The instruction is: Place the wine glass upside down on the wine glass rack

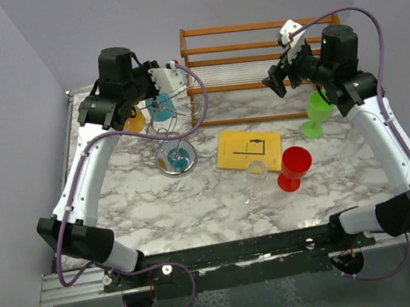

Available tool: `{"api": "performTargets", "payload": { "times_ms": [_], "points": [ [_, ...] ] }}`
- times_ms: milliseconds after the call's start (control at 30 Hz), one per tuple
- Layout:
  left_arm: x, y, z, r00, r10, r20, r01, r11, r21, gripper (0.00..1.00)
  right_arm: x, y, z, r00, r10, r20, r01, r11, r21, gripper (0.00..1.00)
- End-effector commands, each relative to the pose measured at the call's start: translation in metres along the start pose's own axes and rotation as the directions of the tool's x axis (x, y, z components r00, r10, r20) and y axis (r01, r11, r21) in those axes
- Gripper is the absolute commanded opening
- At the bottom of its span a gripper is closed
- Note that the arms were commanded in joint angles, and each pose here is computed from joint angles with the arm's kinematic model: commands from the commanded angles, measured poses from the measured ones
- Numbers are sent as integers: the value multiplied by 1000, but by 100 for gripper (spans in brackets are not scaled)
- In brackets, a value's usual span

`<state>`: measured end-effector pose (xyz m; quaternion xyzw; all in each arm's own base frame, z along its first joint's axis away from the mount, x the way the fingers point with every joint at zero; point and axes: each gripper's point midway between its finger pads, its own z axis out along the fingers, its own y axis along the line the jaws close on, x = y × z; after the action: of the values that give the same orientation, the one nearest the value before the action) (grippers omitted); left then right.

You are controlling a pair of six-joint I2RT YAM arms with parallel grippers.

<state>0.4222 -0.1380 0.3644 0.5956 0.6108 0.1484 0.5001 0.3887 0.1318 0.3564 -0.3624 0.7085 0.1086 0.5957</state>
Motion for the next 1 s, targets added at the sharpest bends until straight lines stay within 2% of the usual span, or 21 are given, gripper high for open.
{"api": "performTargets", "payload": {
  "times_ms": [0,533,967],
  "points": [
    [-1,-11,-13,1000,-20,21,19,999,37,35,-7,-6,-7,1000,-22,22,21,999,37,84],
    [-2,-11,-17,996,-44,74,38,996,76,44,-5,-6,-5,1000,-18,19,17,999,33,84],
    [-16,-4,-9,981,-111,160,98,991,88,44,-3,-7,-6,1000,-25,14,25,999,45,84]
  ]
}}
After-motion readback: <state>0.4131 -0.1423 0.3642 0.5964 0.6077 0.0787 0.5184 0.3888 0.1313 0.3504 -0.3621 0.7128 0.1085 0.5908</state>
